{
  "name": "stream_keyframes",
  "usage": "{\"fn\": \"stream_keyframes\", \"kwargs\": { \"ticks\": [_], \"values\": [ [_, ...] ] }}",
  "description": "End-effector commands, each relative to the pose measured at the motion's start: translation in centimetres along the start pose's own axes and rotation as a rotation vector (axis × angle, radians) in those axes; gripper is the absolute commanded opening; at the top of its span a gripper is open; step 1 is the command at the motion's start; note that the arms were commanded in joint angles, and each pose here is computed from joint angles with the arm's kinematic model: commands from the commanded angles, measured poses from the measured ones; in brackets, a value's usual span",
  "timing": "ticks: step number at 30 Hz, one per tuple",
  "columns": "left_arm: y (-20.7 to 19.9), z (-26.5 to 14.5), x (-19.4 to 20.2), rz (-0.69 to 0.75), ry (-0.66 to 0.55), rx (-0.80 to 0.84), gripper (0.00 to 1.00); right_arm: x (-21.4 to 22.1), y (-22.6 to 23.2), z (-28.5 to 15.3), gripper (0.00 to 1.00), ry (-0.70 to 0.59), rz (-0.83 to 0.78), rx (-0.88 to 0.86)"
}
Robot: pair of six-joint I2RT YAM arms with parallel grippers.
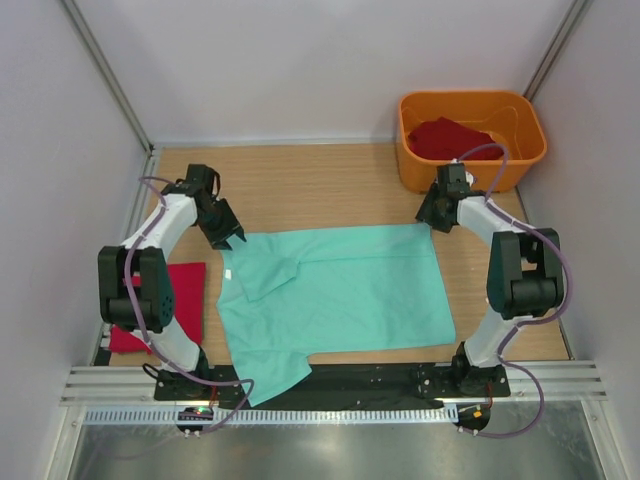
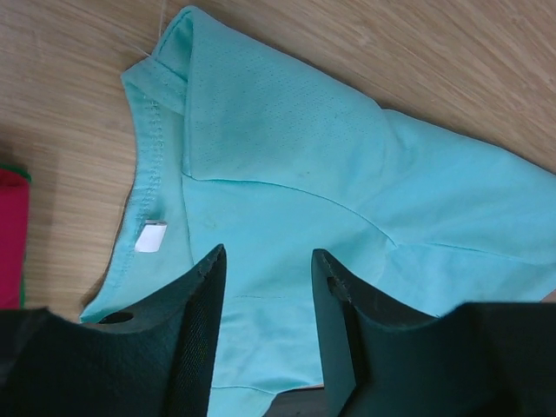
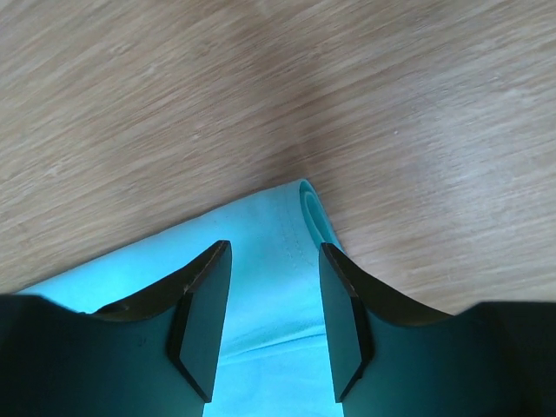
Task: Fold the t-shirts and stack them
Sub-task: Fold the tshirt
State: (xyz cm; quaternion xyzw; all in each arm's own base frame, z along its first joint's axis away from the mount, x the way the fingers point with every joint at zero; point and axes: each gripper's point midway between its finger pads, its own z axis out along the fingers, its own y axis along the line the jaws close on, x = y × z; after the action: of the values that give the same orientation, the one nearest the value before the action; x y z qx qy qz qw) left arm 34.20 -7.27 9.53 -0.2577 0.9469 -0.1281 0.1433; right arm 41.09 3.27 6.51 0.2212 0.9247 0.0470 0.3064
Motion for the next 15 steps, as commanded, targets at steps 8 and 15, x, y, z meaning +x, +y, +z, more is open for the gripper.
{"fn": "stream_keyframes", "kwargs": {
  "ticks": [8,15],
  "values": [
    [1.3,-1.0,4.3,-0.076,0.096,0.031,0.47,1.9,-0.1,-1.4,0.52,0.085,0.006,-0.028],
    [3.5,0.2,10.4,-0.167,0.174,0.011,0.4,3.1,1.3,-4.3,0.54,0.095,0.017,-0.124]
  ]
}}
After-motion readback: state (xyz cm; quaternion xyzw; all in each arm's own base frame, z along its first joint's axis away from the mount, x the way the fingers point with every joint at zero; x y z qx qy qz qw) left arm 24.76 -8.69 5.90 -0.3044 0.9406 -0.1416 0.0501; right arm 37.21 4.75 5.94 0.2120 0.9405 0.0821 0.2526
